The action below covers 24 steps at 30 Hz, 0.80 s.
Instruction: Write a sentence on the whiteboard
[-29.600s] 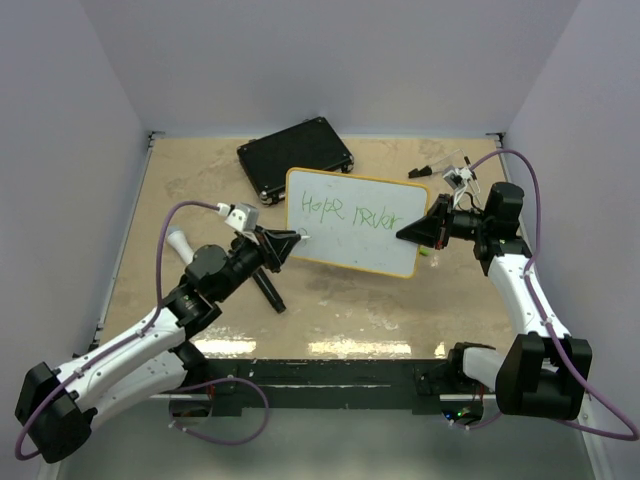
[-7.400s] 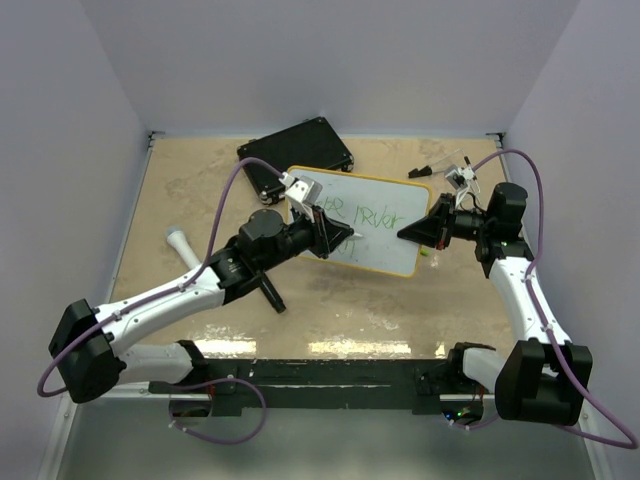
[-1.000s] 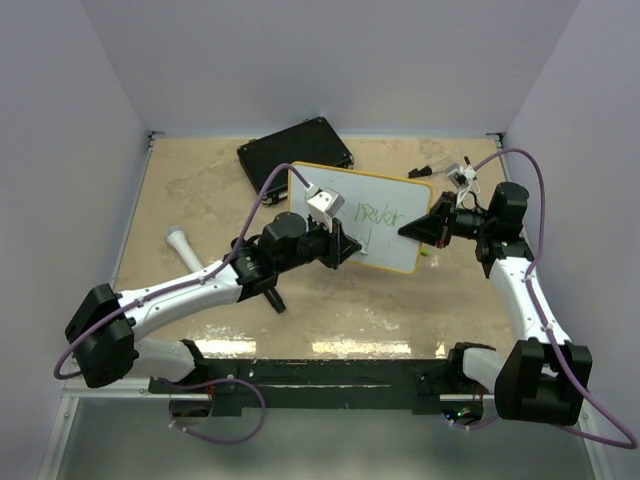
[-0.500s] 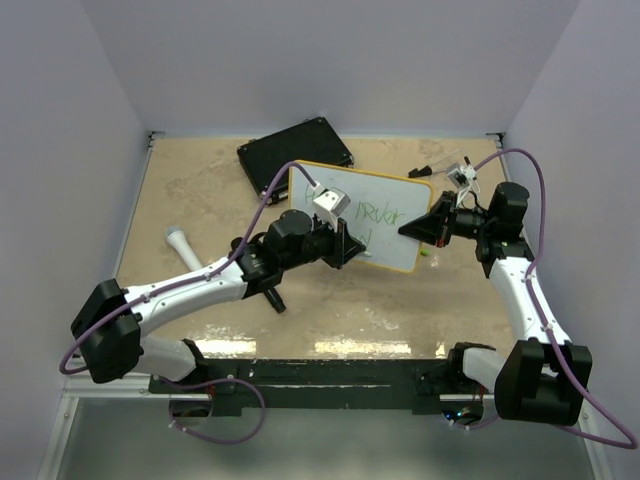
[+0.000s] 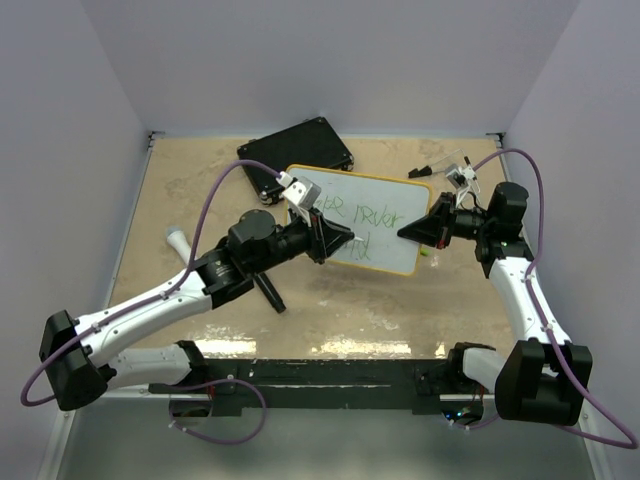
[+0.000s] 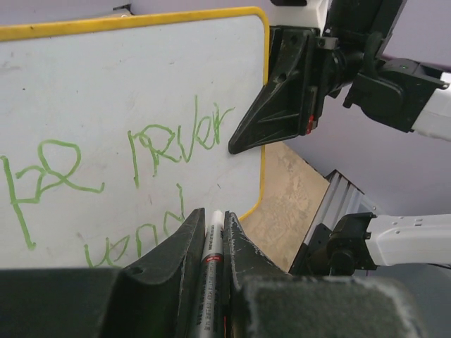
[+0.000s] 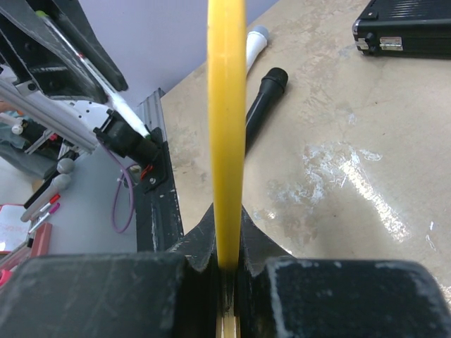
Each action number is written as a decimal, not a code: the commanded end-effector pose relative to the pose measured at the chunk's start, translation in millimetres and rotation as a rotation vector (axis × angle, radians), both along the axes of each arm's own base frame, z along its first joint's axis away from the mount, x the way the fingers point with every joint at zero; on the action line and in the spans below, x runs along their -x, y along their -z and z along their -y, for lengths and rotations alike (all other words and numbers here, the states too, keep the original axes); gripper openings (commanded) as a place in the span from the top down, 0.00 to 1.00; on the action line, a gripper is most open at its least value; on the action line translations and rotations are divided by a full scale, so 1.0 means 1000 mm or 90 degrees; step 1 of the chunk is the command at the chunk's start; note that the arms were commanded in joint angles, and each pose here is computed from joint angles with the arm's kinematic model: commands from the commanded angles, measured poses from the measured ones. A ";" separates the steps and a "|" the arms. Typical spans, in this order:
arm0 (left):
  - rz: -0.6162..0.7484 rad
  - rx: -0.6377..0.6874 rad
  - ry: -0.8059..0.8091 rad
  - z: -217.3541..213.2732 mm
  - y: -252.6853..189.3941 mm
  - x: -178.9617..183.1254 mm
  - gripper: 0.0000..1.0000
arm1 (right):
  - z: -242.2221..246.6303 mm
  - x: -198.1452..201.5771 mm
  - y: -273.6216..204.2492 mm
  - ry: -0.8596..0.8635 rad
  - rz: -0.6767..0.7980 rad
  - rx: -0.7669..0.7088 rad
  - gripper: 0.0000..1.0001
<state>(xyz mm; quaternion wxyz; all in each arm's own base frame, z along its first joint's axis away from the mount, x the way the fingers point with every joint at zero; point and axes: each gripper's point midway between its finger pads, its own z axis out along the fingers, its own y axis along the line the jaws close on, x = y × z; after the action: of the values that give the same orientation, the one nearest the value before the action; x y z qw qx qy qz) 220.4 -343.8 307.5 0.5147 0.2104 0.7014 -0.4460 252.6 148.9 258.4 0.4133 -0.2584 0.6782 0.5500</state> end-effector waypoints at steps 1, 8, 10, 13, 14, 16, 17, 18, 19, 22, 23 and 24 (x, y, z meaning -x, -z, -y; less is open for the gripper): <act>0.020 0.030 -0.008 -0.009 -0.015 0.003 1.00 | -0.003 0.013 -0.015 -0.036 0.047 -0.005 1.00; 0.030 0.046 -0.020 -0.019 -0.016 0.007 1.00 | -0.003 0.012 -0.015 -0.035 0.046 -0.005 1.00; 0.030 0.046 -0.020 -0.020 -0.014 0.008 1.00 | -0.003 0.012 -0.015 -0.035 0.045 -0.006 1.00; 0.031 0.051 -0.021 -0.020 -0.013 0.008 1.00 | -0.002 0.012 -0.015 -0.035 0.047 -0.005 1.00; 0.031 0.052 -0.021 -0.021 -0.013 0.008 1.00 | -0.003 0.012 -0.015 -0.036 0.046 -0.006 1.00; 0.031 0.055 -0.022 -0.021 -0.012 0.009 1.00 | -0.003 0.013 -0.015 -0.036 0.047 -0.005 1.00; 0.031 0.055 -0.020 -0.021 -0.012 0.009 1.00 | -0.003 0.013 -0.015 -0.036 0.047 -0.005 1.00; 0.030 0.054 -0.022 -0.021 -0.010 0.009 1.00 | -0.003 0.013 -0.015 -0.036 0.047 -0.006 1.00; 0.030 0.054 -0.021 -0.021 -0.009 0.009 1.00 | -0.003 0.013 -0.015 -0.037 0.049 -0.005 1.00; 0.029 0.054 -0.027 -0.021 -0.007 0.007 1.00 | -0.003 0.013 -0.015 -0.037 0.049 -0.005 1.00; 0.029 0.055 -0.026 -0.019 -0.007 0.006 1.00 | -0.003 0.013 -0.015 -0.036 0.047 -0.005 1.00; 0.028 0.053 -0.026 -0.018 -0.005 0.006 1.00 | -0.002 0.013 -0.015 -0.035 0.048 -0.005 1.00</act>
<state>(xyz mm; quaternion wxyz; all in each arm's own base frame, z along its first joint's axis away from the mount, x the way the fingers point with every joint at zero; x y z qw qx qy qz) 212.1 -325.2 294.2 0.5264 0.1996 0.6974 -0.4436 252.2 149.0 256.7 0.4116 -0.2567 0.6792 0.5507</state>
